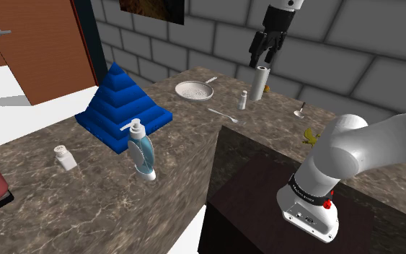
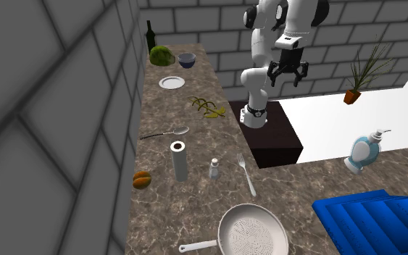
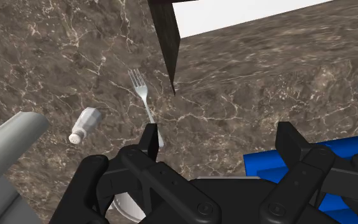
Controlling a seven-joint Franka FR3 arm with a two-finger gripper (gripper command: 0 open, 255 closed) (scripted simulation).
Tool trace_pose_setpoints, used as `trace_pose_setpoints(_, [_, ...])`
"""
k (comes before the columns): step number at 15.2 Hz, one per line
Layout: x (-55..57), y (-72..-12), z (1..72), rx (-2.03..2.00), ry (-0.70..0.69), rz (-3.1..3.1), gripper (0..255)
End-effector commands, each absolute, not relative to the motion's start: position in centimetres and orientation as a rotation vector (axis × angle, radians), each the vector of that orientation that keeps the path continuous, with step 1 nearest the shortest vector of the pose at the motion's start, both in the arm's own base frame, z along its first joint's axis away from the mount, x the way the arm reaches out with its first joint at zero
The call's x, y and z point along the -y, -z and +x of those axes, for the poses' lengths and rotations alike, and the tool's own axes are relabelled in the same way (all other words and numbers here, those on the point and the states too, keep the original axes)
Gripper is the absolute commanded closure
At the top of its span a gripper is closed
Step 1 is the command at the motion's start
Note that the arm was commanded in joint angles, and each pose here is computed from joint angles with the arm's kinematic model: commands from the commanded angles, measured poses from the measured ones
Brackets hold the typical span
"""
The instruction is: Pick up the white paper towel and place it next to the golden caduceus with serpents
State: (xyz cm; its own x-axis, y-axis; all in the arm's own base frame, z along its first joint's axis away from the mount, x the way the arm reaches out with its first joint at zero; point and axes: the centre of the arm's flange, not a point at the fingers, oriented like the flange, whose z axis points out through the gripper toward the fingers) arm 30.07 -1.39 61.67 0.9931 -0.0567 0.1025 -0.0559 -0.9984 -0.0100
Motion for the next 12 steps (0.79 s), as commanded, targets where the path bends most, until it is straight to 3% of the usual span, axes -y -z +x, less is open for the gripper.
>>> trace_pose_setpoints(1, [1.4,-61.7,30.1,-0.088,0.161,-3.129,0])
trace_pose_setpoints(12, [13.8,-57.2,35.9,-0.061,0.130,-3.148,0])
